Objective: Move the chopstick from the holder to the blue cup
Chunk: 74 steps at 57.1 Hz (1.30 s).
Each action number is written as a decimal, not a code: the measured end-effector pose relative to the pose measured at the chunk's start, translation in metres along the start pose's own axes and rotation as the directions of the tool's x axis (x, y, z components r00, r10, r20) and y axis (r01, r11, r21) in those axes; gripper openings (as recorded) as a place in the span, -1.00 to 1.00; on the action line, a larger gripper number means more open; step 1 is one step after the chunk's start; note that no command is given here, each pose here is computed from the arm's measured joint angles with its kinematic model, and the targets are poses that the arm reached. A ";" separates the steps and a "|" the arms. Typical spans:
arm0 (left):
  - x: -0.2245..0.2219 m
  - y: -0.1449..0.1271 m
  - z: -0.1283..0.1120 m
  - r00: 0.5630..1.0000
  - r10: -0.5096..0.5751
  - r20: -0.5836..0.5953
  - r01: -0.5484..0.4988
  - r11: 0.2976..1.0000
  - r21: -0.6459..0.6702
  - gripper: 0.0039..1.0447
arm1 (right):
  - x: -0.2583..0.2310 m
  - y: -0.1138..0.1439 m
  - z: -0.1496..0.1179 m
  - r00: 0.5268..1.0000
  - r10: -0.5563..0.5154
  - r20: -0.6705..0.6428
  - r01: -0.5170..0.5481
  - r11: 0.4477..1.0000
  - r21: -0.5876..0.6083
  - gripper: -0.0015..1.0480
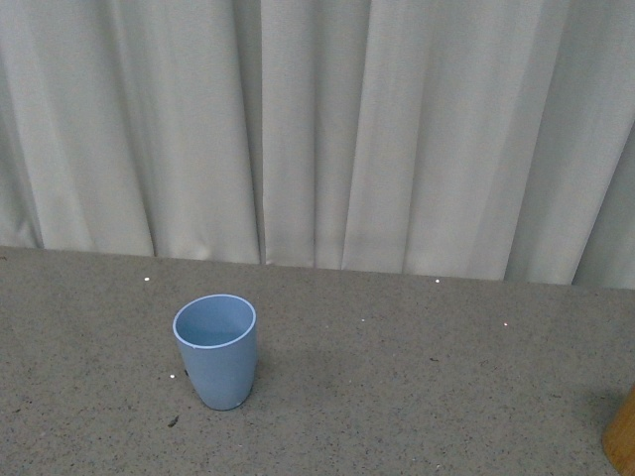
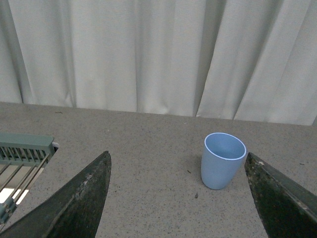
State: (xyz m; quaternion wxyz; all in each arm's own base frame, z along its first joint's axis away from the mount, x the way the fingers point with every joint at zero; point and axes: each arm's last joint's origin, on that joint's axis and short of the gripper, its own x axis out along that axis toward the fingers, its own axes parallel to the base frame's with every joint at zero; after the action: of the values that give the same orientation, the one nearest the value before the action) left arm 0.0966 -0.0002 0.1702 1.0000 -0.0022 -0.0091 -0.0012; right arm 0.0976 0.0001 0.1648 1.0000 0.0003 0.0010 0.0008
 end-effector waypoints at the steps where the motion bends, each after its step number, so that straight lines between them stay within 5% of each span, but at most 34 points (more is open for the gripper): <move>1: 0.000 0.000 0.000 1.000 0.000 0.000 0.000 1.000 0.000 0.55 | 0.000 0.000 0.000 1.000 0.000 0.000 0.000 1.000 0.000 0.82; 18: 0.000 0.000 0.000 1.000 0.000 0.000 0.000 1.000 0.000 0.56 | 0.000 0.000 0.000 1.000 0.000 0.000 0.000 1.000 0.000 0.82; 44: 0.000 0.000 0.000 1.000 0.000 0.000 0.000 1.000 0.000 0.86 | 0.000 0.000 0.000 1.000 0.000 0.000 0.000 1.000 0.000 0.82; 74: 0.000 0.000 0.000 1.000 0.000 0.000 0.000 1.000 0.000 0.88 | 0.000 0.000 0.000 1.000 0.000 0.000 0.000 1.000 0.000 0.82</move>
State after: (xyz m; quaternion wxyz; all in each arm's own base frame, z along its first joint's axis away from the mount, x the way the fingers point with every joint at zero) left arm 0.0966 -0.0002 0.1702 1.0000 -0.0022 -0.0091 -0.0012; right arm 0.0976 0.0001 0.1648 1.0000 0.0001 0.0010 0.0008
